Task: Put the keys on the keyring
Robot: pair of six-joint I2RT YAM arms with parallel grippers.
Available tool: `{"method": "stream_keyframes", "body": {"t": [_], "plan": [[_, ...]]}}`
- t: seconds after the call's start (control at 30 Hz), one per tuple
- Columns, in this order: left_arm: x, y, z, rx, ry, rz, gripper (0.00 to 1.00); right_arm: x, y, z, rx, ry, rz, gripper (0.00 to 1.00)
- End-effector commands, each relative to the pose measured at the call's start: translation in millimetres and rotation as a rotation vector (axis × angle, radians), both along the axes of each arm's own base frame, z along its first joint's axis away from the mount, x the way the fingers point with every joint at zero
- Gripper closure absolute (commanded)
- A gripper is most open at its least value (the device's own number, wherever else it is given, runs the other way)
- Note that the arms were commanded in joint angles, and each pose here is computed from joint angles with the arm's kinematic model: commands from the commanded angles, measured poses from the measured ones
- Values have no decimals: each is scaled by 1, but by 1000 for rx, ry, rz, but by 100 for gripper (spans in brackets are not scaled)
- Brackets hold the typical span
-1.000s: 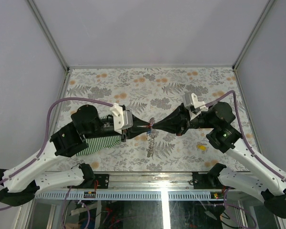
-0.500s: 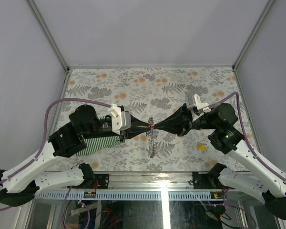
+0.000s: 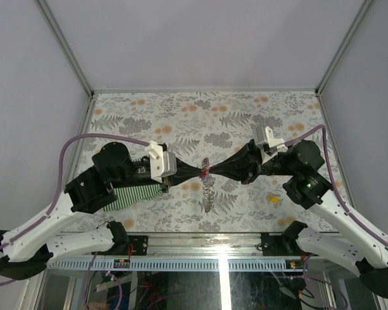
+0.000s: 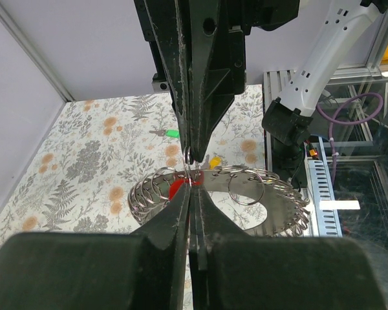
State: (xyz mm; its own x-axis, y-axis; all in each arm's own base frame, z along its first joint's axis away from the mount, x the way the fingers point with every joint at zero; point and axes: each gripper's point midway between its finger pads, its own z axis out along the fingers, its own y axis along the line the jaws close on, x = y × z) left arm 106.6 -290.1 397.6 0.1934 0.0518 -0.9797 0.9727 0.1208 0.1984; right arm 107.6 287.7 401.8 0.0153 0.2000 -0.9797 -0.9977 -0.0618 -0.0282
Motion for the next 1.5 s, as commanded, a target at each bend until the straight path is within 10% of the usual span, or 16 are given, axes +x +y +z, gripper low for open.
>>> {"method": "stream_keyframes", "body": {"t": [0.0, 1.47], "plan": [[-1, 4, 24, -59, -44, 7, 100, -14, -14, 53, 150, -95, -15, 100], [-15, -7, 72, -398, 54, -82, 72, -25, -24, 85, 296, -157, 2, 100]]}}
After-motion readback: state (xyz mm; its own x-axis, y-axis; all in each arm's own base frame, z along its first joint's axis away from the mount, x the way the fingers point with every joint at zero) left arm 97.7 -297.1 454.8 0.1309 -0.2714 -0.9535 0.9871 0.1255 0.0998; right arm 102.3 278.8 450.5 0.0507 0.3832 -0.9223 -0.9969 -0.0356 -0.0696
